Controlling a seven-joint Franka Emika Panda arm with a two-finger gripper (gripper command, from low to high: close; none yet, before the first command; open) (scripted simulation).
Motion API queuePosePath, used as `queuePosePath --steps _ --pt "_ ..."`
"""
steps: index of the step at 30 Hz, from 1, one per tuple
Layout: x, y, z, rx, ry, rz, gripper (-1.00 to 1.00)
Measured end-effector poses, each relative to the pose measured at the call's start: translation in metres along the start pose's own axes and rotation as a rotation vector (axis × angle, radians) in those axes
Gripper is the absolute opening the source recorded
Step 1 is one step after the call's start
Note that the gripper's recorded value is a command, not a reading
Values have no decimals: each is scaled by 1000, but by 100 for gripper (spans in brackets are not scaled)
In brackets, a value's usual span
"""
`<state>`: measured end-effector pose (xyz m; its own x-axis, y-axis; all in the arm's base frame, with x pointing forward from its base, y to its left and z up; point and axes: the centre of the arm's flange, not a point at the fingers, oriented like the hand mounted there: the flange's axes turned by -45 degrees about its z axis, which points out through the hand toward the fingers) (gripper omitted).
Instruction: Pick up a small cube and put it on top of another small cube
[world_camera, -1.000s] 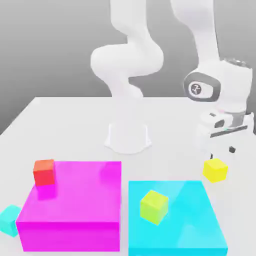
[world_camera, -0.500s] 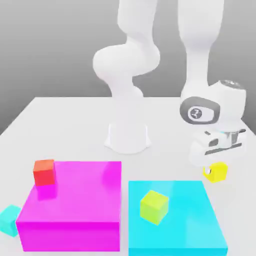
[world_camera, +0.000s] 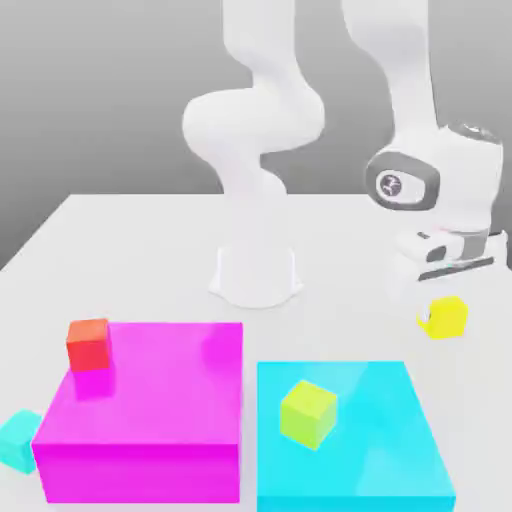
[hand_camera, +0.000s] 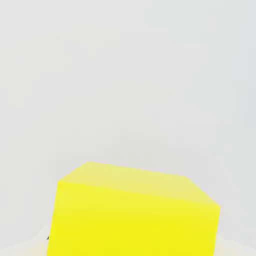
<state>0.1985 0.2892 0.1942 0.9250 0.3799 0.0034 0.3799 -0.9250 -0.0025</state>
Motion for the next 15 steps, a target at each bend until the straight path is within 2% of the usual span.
queuePosePath --steps 6,11,15 --pt "54 12 -19 -20 -24 96 -100" --pt "147 164 -38 -64 -45 509 -100" --pt "173 281 -51 -107 -59 768 -100"
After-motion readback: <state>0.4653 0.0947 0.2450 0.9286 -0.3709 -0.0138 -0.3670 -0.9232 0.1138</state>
